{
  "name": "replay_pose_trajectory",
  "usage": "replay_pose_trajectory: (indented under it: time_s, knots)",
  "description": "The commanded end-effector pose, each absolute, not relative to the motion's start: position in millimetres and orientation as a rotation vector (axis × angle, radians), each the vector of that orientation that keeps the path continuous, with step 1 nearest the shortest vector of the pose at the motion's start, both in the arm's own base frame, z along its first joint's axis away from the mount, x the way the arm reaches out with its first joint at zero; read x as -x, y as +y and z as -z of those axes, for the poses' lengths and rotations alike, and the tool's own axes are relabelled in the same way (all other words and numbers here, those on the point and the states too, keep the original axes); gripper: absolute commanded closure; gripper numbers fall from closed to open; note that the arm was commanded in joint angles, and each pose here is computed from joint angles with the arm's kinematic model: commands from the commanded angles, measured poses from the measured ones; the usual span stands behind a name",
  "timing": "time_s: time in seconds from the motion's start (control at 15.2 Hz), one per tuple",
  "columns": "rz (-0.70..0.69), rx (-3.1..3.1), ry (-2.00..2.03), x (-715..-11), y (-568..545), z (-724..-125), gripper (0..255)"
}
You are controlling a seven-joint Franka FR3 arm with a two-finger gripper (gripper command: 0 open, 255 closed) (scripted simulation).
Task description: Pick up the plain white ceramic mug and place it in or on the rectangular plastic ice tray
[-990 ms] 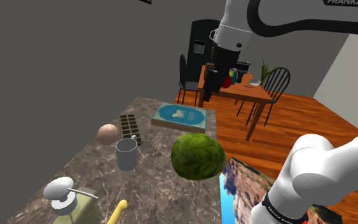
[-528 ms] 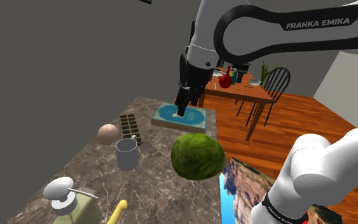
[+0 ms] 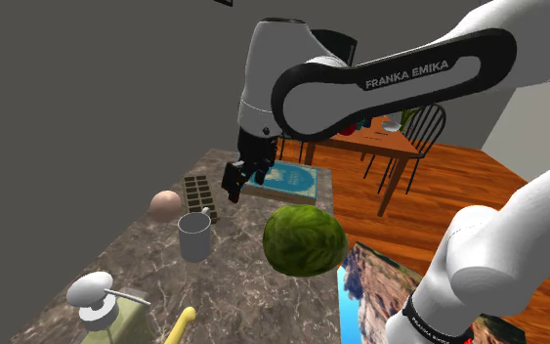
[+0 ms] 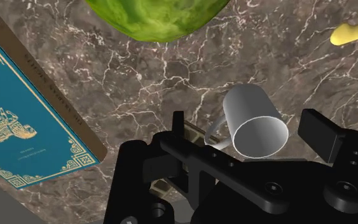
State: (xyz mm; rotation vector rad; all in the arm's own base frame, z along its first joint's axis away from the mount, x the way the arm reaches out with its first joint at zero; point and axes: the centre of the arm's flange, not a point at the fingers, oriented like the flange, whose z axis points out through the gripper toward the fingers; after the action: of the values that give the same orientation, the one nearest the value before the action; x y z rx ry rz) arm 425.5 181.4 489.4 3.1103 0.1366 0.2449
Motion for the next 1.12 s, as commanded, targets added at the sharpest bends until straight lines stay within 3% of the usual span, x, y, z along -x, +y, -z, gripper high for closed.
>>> replay_pose_trajectory:
  time_s: [0.0, 1.06]
  knots:
    - [-0.256, -3.11, 0.134, -438.5, 196.9, -475.3, 0]
    - [-0.301, -3.1, 0.122, -519.6, 291.0, -376.8, 0]
